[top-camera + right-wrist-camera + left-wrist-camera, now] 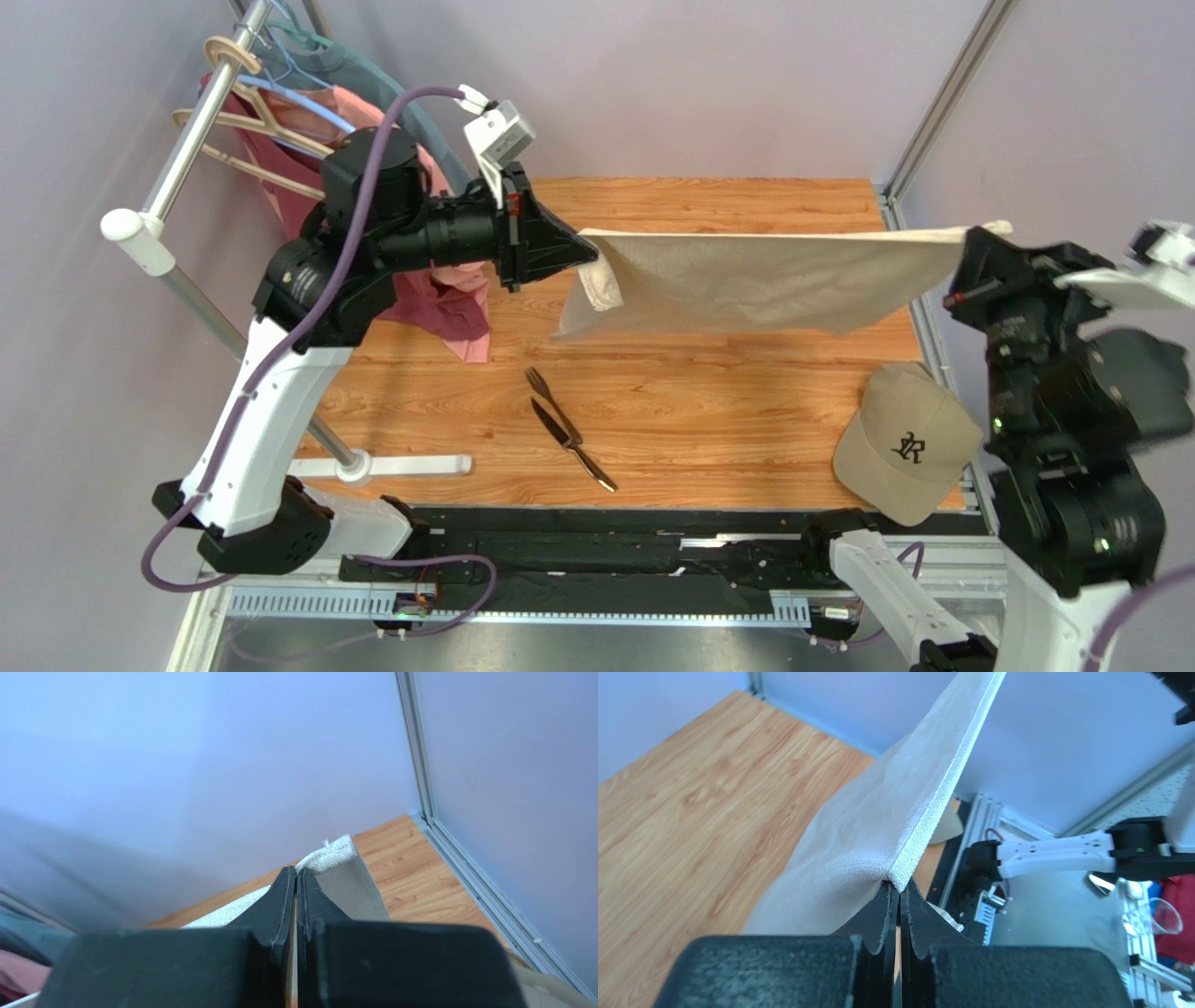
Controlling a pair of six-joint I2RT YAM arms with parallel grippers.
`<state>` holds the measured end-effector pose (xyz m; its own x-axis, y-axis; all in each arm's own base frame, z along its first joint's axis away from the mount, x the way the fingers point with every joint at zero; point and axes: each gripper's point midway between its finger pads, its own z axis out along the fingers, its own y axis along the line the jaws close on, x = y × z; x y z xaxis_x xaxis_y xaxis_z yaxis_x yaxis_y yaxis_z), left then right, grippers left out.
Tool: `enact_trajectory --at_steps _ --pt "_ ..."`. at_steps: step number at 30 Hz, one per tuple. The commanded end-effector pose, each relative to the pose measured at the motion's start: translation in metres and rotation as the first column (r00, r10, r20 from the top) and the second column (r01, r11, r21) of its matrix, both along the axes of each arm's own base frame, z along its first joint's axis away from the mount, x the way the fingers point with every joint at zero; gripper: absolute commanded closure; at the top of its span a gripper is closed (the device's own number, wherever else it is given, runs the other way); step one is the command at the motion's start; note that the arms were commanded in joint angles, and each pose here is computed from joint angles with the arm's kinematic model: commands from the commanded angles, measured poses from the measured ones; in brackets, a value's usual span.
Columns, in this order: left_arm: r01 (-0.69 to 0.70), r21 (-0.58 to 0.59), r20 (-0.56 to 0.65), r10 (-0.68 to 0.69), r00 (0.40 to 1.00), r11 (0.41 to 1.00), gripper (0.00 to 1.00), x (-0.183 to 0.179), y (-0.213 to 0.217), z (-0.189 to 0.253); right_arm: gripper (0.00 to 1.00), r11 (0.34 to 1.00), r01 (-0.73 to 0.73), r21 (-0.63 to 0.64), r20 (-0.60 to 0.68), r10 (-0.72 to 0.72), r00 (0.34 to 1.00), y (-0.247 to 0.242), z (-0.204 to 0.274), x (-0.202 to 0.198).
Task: Fold the napkin into a case and place the utensils inside
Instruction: Flatten out the crumpled napkin at the center of the board.
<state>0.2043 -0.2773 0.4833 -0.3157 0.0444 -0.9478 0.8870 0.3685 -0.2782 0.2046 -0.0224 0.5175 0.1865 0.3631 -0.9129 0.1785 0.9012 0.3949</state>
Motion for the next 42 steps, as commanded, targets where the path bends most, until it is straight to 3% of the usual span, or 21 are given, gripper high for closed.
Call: enact_trajectory --at_steps 1,5,6,8,10,12,13,15,17,20,21,22,23,24,26,30,31,34,36,39,42 --pt "0.108 -0.116 0.057 -0.102 0.993 0.987 1.00 -0.029 0.001 0.042 1.00 0.999 0.040 -0.016 0.027 -0.039 0.999 -0.011 0.012 -0.029" --pt "-0.128 -0.060 0.007 0.129 0.992 0.990 1.00 0.032 0.000 0.028 1.00 0.996 0.069 -0.049 -0.018 -0.070 0.997 -0.011 0.012 0.017" --pt "-0.184 -0.033 -0.007 0.184 0.983 0.982 1.00 0.051 0.001 0.020 1.00 0.994 0.071 -0.085 -0.081 -0.078 0.994 -0.008 0.000 0.050" --pt "-0.322 0.051 -0.054 0.324 0.944 0.945 1.00 0.111 0.006 -0.009 1.00 0.990 0.090 -0.107 -0.095 -0.100 0.990 -0.007 -0.005 0.083" --pt "-0.302 0.108 -0.139 0.315 0.939 0.947 1.00 0.158 -0.010 -0.050 1.00 0.985 0.102 -0.142 -0.161 -0.125 0.979 -0.007 -0.026 0.134" --pt "-0.299 0.118 -0.125 0.313 0.942 0.947 1.00 0.196 -0.009 -0.065 1.00 0.983 0.105 -0.152 -0.202 -0.135 0.970 -0.013 -0.048 0.173" --pt "-0.244 0.146 -0.183 0.269 0.945 0.959 1.00 0.225 -0.024 -0.106 1.00 0.985 0.089 -0.145 -0.249 -0.123 0.961 -0.012 -0.074 0.211" --pt "-0.220 0.131 -0.169 0.240 0.956 0.967 1.00 0.260 -0.023 -0.120 1.00 0.987 0.075 -0.141 -0.276 -0.112 0.955 -0.018 -0.096 0.248" --pt "-0.215 0.144 -0.208 0.242 0.948 0.966 1.00 0.304 -0.031 -0.169 1.00 0.989 0.035 -0.145 -0.346 -0.084 0.934 -0.018 -0.140 0.302" --pt "-0.326 0.197 -0.186 0.362 0.914 0.925 0.84 0.357 -0.018 -0.224 1.00 0.987 0.011 -0.163 -0.466 -0.087 0.880 -0.031 -0.209 0.357" --pt "-0.390 0.214 -0.161 0.426 0.891 0.896 0.62 0.371 -0.011 -0.231 0.93 0.987 0.011 -0.158 -0.442 -0.081 0.894 -0.036 -0.198 0.371" --pt "-0.455 0.221 -0.112 0.486 0.867 0.863 0.55 0.383 -0.001 -0.229 0.83 0.988 -0.003 -0.152 -0.509 -0.075 0.857 -0.038 -0.217 0.373" --pt "-0.481 0.234 -0.087 0.511 0.855 0.845 0.51 0.386 0.004 -0.228 0.73 0.986 -0.003 -0.166 -0.534 -0.087 0.841 -0.041 -0.228 0.382" --pt "-0.513 0.227 -0.046 0.535 0.844 0.828 0.38 0.386 0.009 -0.213 0.49 0.985 -0.003 -0.172 -0.548 -0.093 0.831 -0.043 -0.236 0.391" --pt "-0.575 0.235 -0.006 0.593 0.805 0.784 0.30 0.385 0.024 -0.198 0.32 0.985 -0.008 -0.170 -0.595 -0.096 0.798 -0.043 -0.248 0.386" --pt "-0.560 0.171 -0.025 0.572 0.820 0.811 0.32 0.350 0.019 -0.151 0.25 0.993 0.011 -0.117 -0.635 -0.084 0.768 -0.039 -0.246 0.355" --pt "-0.527 0.158 -0.039 0.538 0.842 0.835 0.33 0.340 0.011 -0.147 0.25 0.995 0.008 -0.096 -0.687 -0.072 0.723 -0.036 -0.265 0.340" --pt "-0.441 0.180 -0.158 0.468 0.869 0.879 0.38 0.307 -0.020 -0.174 0.25 0.998 -0.046 0.031 -0.706 0.055 0.706 -0.004 -0.274 0.309" --pt "-0.422 0.250 -0.230 0.476 0.849 0.872 0.45 0.281 -0.041 -0.207 0.25 0.997 -0.050 0.062 -0.774 0.080 0.629 0.008 -0.317 0.281" --pt "-0.432 0.385 -0.252 0.543 0.801 0.816 0.49 0.257 -0.053 -0.259 0.25 0.995 -0.017 0.096 -0.800 0.087 0.594 0.011 -0.346 0.252" --pt "-0.493 0.555 -0.218 0.689 0.691 0.670 0.50 0.240 -0.042 -0.308 0.25 0.993 0.002 0.117 -0.845 0.099 0.525 0.024 -0.373 0.230"
